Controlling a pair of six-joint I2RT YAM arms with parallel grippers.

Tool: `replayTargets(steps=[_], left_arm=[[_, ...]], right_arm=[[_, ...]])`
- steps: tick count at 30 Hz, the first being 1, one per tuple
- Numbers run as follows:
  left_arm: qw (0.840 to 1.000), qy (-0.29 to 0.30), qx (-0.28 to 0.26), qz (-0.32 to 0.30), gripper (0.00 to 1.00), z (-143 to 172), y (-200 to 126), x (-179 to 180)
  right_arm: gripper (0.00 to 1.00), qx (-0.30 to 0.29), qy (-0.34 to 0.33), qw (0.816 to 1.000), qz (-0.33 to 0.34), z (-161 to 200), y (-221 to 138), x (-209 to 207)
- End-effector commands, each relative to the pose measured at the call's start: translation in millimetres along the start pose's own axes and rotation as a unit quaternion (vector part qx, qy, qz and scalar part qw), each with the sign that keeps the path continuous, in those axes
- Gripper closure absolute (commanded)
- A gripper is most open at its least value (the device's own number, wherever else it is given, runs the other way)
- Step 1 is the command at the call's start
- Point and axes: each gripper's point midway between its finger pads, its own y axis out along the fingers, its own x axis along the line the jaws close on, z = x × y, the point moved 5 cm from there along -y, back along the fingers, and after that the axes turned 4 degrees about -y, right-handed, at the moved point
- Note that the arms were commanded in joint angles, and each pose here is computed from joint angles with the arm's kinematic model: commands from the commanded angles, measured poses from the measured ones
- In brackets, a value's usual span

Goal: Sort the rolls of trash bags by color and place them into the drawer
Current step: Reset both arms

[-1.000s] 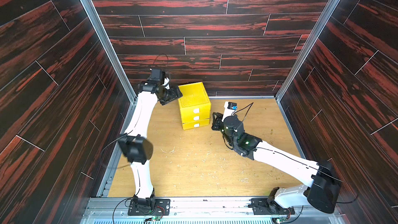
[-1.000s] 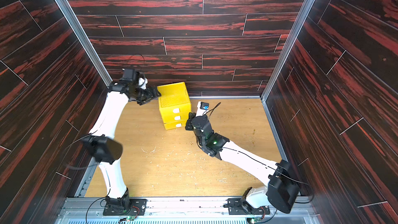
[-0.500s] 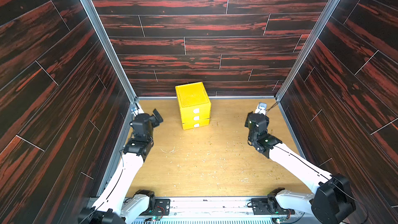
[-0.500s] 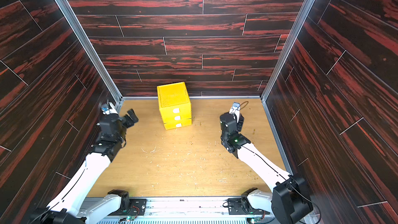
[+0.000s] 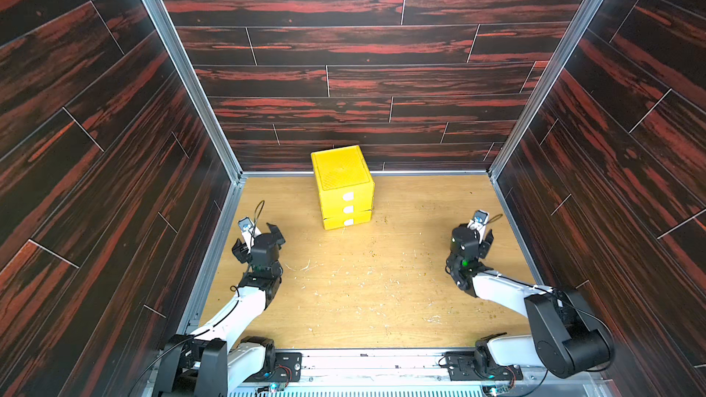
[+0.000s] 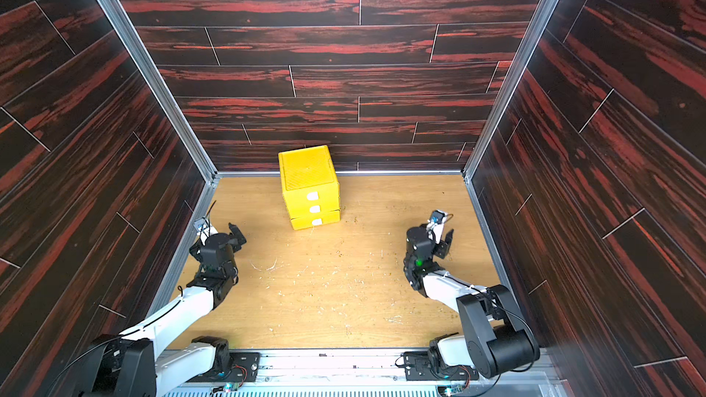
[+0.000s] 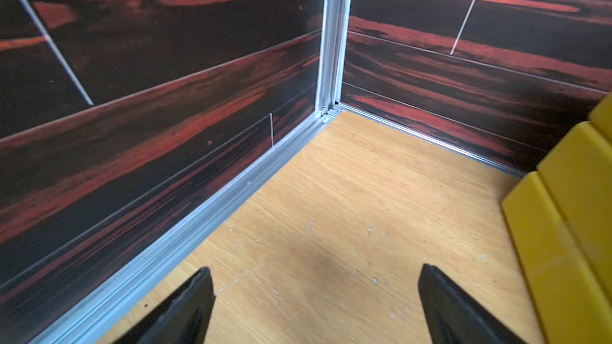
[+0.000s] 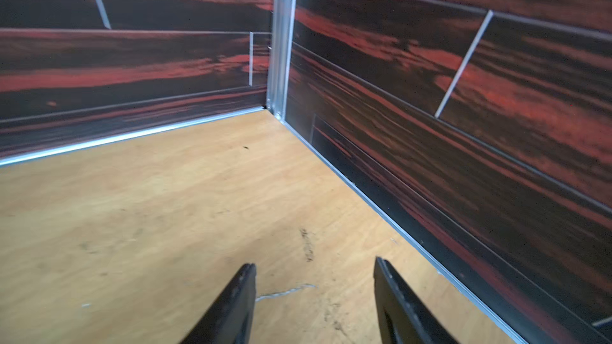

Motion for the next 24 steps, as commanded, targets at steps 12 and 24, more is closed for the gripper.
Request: replayTargets(steps=[12,24], left_arm=[[0.999,0.011,-0.047,-0.004,0.00,18.9,7.4,13.4],[0.997,0.052,-0.031,0.056,0.00,50.1,31.8,-9.5]], right_arm=[[0.42,-0.072,0.054,0.995,-0.030,8.6,7.1,0.2],[0.46,-0.071,0.012,0.992,-0.103,9.3,12.7,25.6]])
